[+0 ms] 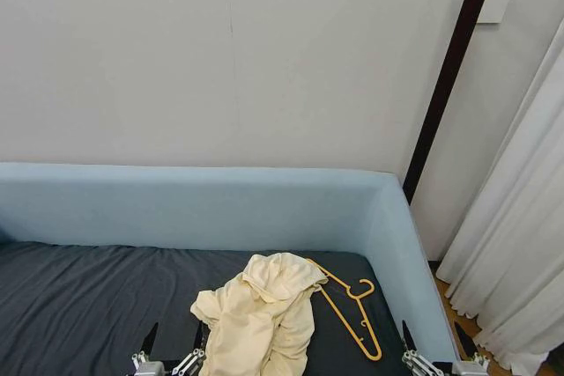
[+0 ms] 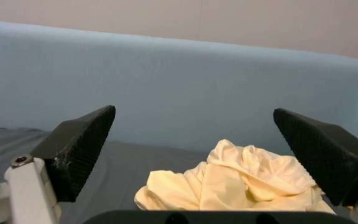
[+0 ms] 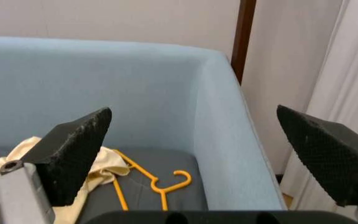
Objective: Pick up the clothes from the sofa and hang them on the clothes hanger.
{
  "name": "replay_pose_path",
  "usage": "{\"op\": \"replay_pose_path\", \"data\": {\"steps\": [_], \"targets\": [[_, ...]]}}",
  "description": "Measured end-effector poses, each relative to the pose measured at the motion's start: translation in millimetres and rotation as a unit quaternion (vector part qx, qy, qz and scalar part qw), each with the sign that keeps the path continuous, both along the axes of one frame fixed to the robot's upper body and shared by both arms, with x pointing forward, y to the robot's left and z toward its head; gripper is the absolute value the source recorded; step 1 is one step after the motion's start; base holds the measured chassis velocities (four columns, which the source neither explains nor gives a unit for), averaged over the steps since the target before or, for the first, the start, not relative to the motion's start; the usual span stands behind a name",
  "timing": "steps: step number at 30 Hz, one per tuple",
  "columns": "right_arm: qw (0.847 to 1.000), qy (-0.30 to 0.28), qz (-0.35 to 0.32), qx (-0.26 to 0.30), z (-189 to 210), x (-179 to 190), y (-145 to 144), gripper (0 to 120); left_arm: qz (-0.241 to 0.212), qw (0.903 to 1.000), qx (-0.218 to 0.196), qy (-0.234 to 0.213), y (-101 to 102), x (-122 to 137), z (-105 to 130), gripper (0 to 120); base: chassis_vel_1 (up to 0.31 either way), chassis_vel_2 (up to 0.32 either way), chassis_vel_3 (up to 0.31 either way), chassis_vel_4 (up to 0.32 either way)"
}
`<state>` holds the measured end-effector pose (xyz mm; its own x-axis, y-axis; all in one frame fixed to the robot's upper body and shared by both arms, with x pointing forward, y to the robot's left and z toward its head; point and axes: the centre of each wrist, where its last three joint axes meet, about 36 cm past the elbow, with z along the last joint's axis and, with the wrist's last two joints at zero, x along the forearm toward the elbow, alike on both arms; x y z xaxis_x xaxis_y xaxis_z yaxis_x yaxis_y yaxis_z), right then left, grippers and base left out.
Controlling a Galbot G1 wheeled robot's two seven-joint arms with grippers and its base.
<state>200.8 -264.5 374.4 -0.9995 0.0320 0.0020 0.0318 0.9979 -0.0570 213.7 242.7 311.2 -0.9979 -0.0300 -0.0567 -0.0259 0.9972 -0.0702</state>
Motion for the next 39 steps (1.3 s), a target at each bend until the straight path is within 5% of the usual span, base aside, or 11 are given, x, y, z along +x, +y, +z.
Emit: {"op": "replay_pose_path", "data": {"steps": [25,32,39], "targets": [[0.995,0.086,0.034,0.03,14,20,-14,100,-0.017,0.9993,0.017,0.029,10,-12,-17,100,0.0,0.0,0.0,0.0],[0.983,0.153,0.076,0.072,38,70,-17,100,-0.013,0.9988,0.02,0.042,13,-24,-25,100,0.0,0.0,0.0,0.0],[0.977,0.168,0.121,0.056,41,118,-22,100,-0.008,0.9988,0.021,0.044,10,-30,-25,100,0.0,0.0,0.0,0.0]]}}
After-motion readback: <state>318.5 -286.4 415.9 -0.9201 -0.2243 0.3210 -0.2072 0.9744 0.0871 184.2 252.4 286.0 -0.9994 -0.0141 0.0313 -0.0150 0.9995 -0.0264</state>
